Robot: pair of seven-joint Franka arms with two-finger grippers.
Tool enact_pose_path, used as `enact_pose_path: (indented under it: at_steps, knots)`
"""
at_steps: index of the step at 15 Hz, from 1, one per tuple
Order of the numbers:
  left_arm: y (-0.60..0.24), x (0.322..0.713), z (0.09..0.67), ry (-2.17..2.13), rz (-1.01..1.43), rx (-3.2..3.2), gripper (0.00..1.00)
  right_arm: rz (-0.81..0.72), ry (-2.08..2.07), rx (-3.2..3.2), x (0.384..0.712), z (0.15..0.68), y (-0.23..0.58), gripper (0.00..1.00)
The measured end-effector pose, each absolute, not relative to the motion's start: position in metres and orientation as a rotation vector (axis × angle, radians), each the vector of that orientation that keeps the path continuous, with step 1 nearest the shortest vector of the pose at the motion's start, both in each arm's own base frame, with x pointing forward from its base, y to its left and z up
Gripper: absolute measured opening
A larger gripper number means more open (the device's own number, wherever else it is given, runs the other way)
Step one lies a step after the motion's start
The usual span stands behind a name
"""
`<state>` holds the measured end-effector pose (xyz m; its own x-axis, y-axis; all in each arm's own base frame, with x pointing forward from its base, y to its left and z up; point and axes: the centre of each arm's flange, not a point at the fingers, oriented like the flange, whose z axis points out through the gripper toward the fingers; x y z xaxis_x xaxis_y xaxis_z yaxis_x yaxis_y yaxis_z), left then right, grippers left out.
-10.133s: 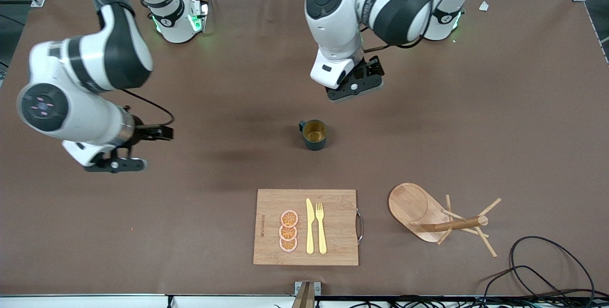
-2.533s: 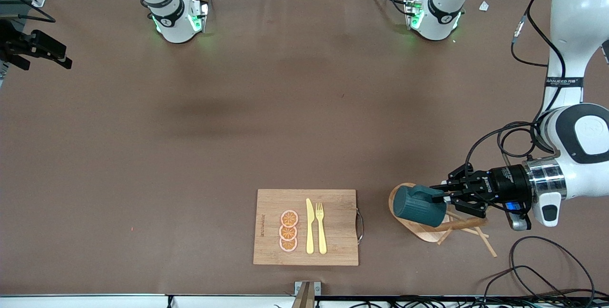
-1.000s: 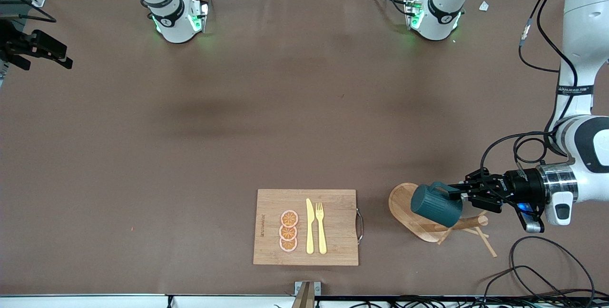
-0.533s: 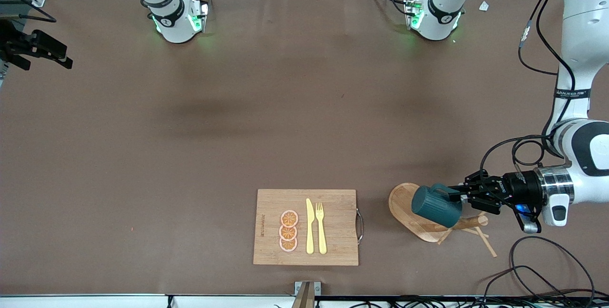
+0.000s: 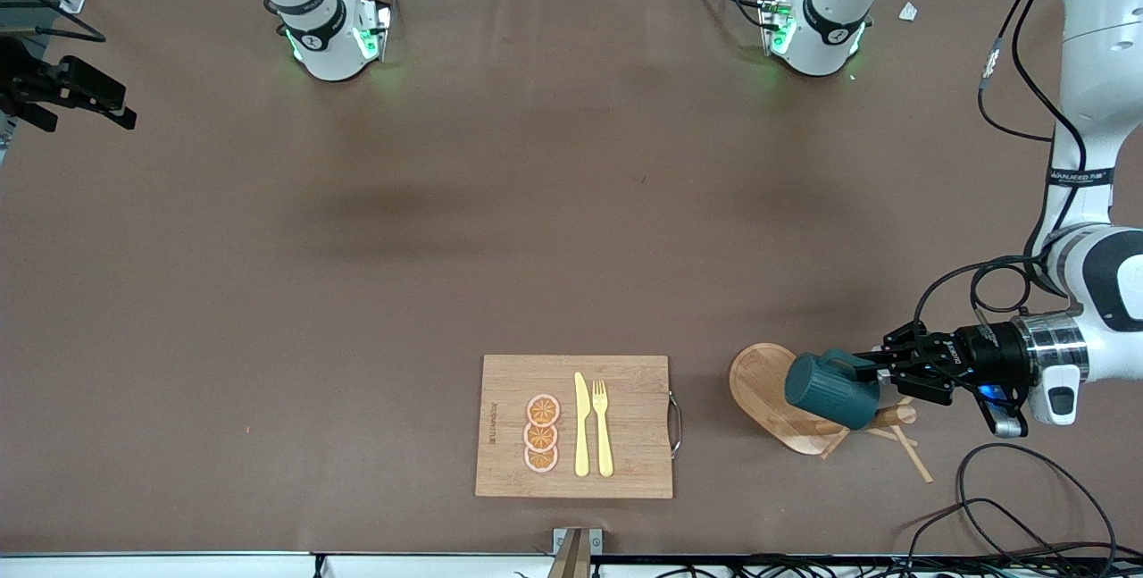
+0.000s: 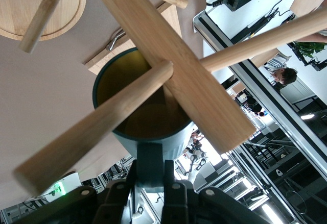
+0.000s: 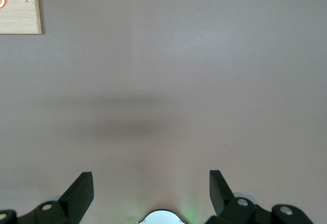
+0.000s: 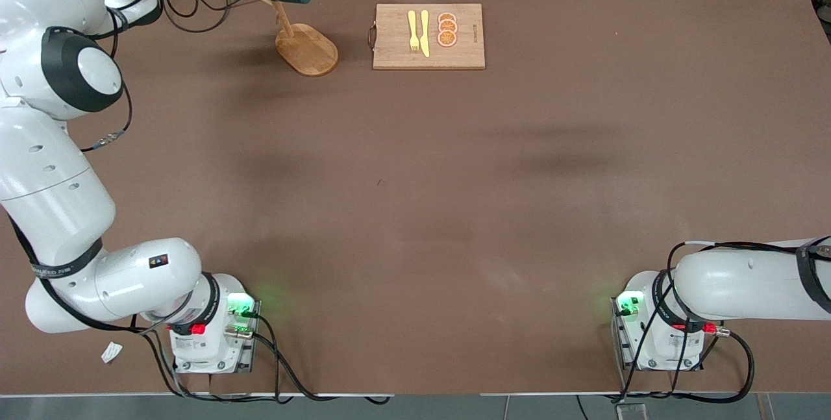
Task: Pass cup and hang on rack
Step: 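Hook the mug handle onto a rack peg with the left gripper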
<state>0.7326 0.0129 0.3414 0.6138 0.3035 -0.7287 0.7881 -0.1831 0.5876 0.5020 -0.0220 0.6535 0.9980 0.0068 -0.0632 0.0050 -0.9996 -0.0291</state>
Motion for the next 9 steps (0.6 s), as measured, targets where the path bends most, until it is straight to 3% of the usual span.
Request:
enact_pose_path:
  at_steps: [9]
  knots:
    - [0.0175, 0.7325, 0.3391, 0.900, -0.558, 1.753, 0.21, 0.099, -0.009, -3.111, 0.5020, 0.6534, -0.0220, 1.00]
